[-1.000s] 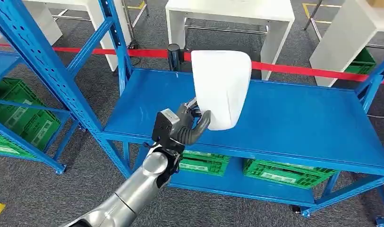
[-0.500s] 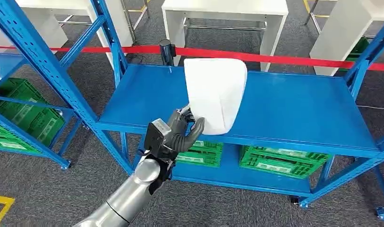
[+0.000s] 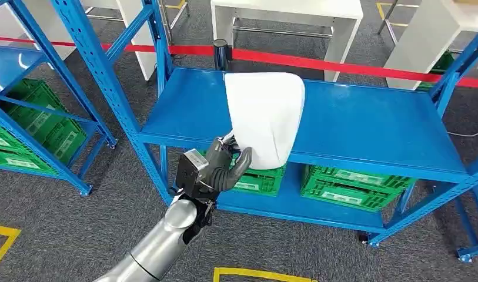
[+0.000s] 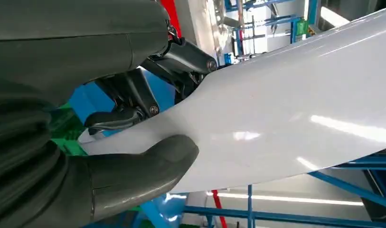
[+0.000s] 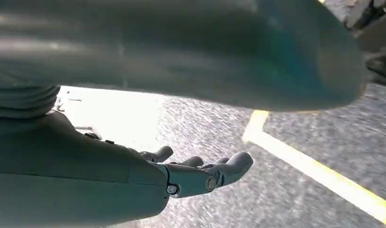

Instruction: Take the parts from the cabinet and place them on the table.

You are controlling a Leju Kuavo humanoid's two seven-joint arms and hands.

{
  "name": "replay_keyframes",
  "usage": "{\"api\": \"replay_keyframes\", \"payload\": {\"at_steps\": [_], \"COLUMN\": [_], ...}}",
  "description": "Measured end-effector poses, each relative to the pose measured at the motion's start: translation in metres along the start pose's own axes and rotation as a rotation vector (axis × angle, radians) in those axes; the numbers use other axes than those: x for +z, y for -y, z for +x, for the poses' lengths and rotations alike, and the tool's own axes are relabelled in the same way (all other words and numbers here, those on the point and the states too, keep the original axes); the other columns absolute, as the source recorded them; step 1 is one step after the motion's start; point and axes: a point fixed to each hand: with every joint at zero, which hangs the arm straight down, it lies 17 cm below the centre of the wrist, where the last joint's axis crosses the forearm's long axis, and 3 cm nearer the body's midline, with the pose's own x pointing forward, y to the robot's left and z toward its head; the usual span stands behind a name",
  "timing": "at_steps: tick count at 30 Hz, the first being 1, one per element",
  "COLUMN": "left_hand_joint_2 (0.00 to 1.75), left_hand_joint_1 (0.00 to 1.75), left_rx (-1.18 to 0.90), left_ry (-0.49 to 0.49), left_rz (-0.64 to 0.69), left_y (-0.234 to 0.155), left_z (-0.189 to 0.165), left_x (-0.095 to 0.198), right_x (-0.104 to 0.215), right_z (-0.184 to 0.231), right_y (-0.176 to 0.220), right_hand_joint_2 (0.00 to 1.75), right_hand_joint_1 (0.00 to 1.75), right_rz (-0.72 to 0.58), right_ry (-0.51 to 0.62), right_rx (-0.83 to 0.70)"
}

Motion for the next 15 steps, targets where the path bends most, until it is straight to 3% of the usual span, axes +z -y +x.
{"api": "replay_keyframes", "payload": {"at_steps": [15], "left_hand_joint_2": [1.75], "left_hand_joint_1": [1.75], "left_rx": [0.0], "left_ry": [-0.01], "left_rz": [-0.023], "left_y": [0.0019], "left_z": [-0.0016], "left_x": [0.008], "right_x": [0.0007], "right_z": [0.0072], "right_y": [-0.0008], "right_hand_joint_2": [0.0], "right_hand_joint_1": [0.0], "right_rz": [0.016], "right_ry": [0.02], "right_rx": [-0.031]}}
